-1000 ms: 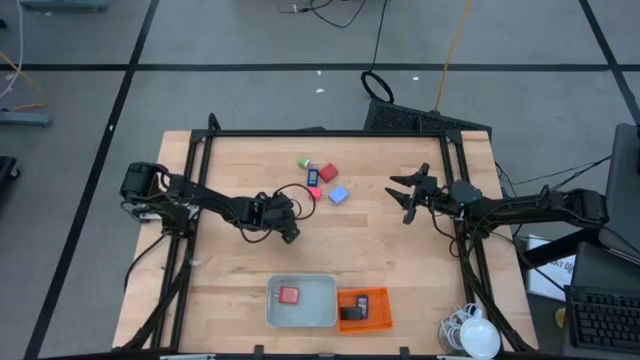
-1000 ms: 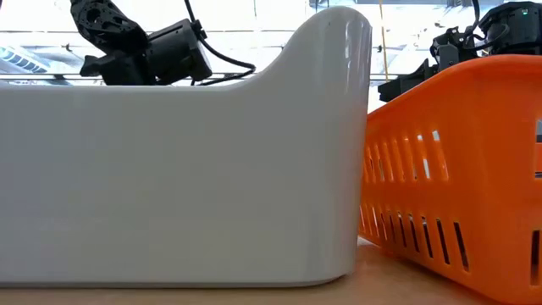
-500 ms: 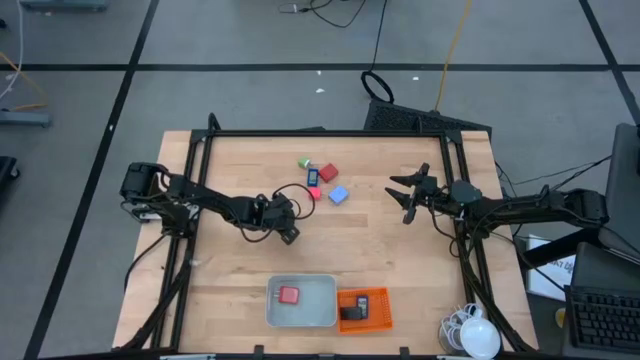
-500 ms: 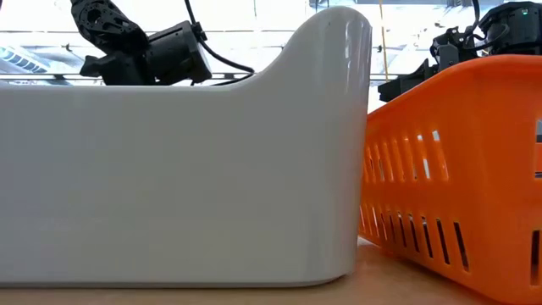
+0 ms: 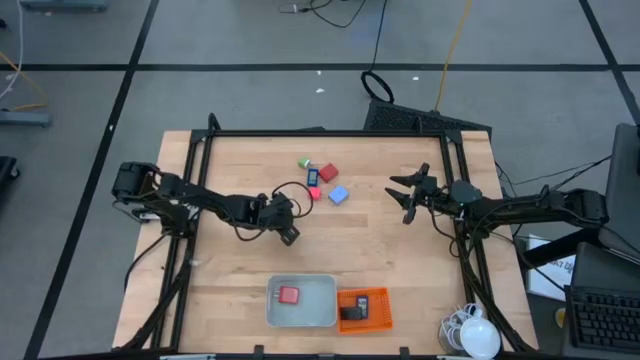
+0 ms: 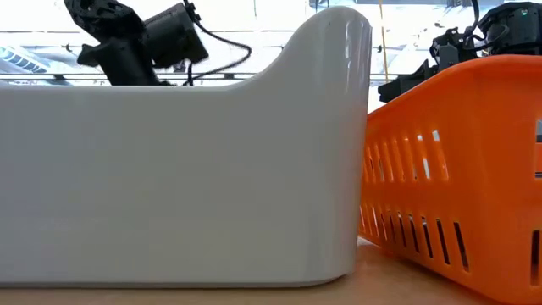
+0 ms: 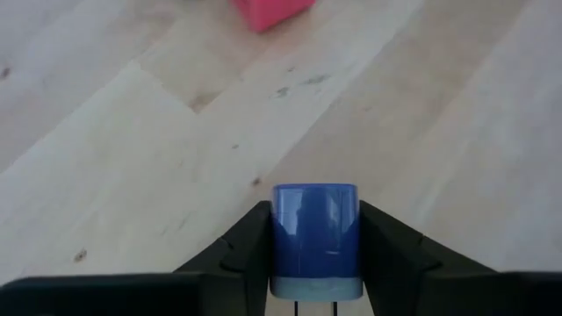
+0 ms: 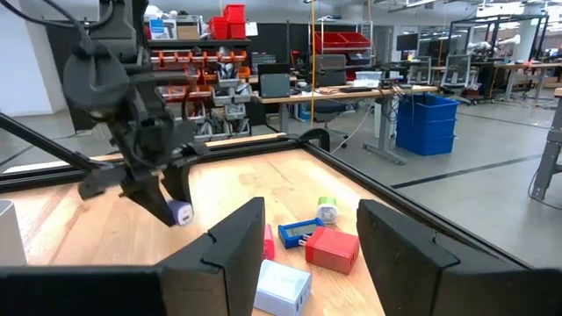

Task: Pick & Place Office items
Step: Put the white violet charger adapter into the gray bin

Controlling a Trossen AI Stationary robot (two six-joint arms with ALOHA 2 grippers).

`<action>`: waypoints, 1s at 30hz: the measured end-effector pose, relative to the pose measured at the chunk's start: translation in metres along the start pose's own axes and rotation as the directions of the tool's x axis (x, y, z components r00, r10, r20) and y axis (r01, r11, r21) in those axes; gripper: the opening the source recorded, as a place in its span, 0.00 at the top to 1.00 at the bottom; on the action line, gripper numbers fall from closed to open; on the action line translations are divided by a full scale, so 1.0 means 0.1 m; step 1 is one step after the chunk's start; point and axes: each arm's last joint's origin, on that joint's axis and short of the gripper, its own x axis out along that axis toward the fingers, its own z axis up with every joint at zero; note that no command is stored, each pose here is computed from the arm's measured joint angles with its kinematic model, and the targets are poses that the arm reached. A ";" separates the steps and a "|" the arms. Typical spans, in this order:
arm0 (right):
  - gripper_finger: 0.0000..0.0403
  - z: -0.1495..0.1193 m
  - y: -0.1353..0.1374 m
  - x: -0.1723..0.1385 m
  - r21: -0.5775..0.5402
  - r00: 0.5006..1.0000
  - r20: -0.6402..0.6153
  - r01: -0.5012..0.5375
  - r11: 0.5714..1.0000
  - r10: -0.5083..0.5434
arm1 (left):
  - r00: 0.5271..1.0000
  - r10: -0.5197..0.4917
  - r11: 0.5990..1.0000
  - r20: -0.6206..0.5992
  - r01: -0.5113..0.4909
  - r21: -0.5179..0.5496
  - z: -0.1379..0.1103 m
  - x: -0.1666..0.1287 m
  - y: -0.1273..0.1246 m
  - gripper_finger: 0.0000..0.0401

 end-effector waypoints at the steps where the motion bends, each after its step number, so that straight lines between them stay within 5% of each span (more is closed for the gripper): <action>1: 0.58 0.00 0.00 0.00 0.000 1.000 0.003 0.000 1.000 0.000 | 1.000 -0.010 1.000 0.009 0.010 0.004 0.01 -0.03 -0.01 0.67; 14: 0.58 0.00 0.00 0.00 0.001 1.000 0.004 0.000 1.000 0.000 | 0.959 -0.251 0.963 0.131 0.233 0.135 -0.04 -0.64 -0.27 0.66; 21: 0.58 0.00 0.00 0.00 0.001 1.000 0.001 0.000 1.000 0.000 | 0.846 -0.500 0.852 0.183 0.443 0.280 -0.20 -0.93 -0.62 0.66; 30: 0.58 0.00 0.00 0.00 0.001 1.000 0.004 0.000 1.000 0.000 | 0.699 -0.701 0.678 0.143 0.590 0.437 -0.51 -1.24 -0.91 0.67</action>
